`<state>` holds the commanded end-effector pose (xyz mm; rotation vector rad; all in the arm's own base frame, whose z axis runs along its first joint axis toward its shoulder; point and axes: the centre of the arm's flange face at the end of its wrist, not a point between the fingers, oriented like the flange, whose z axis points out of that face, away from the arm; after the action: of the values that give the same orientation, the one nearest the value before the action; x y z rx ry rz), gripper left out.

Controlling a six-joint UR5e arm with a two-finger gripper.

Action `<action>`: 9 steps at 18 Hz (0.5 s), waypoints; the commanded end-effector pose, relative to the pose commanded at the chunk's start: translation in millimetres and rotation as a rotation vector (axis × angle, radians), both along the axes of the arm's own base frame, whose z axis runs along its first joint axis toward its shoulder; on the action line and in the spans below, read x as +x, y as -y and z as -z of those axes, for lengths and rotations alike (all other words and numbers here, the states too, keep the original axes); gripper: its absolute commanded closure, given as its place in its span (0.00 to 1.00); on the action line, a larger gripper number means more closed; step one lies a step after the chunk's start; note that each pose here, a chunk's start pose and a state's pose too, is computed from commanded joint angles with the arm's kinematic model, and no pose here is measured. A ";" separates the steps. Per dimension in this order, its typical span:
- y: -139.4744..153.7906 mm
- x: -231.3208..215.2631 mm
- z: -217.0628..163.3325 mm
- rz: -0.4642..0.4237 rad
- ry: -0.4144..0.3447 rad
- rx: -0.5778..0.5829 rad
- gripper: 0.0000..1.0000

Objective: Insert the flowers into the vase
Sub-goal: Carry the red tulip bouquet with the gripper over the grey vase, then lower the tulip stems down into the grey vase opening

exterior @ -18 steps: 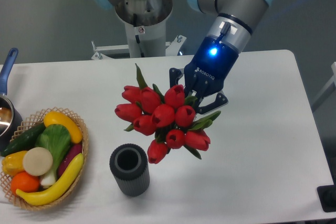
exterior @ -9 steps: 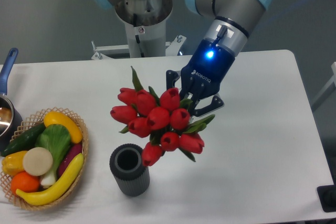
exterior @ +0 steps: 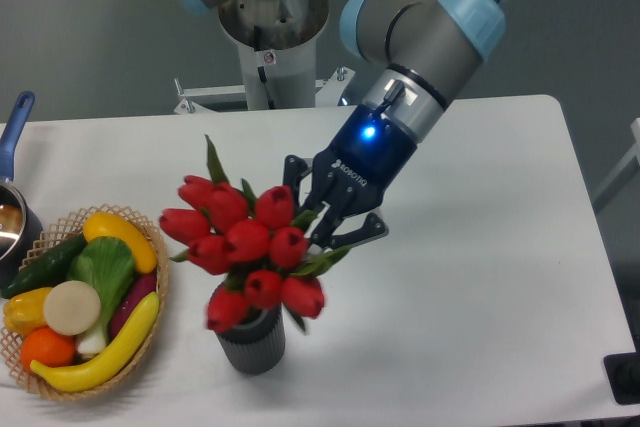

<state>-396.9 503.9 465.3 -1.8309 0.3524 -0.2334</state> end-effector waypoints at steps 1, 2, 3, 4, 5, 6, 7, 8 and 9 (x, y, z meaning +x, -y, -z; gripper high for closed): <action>-0.3 0.3 -0.1 0.006 0.007 0.008 0.77; -0.1 1.0 0.7 0.011 0.013 0.012 0.77; -0.2 1.9 -1.4 0.020 0.017 0.026 0.77; -1.1 1.7 -1.9 0.034 0.019 0.046 0.77; -5.4 -0.9 3.7 0.054 0.011 0.066 0.77; -7.8 -1.8 6.6 0.076 0.004 0.092 0.77; -8.9 -0.3 6.6 0.098 0.008 0.123 0.77; -8.6 -0.5 6.5 0.114 0.021 0.149 0.77; -10.2 -0.7 9.5 0.125 0.032 0.163 0.77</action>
<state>-397.6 514.0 455.8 -1.6453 0.4519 -0.3111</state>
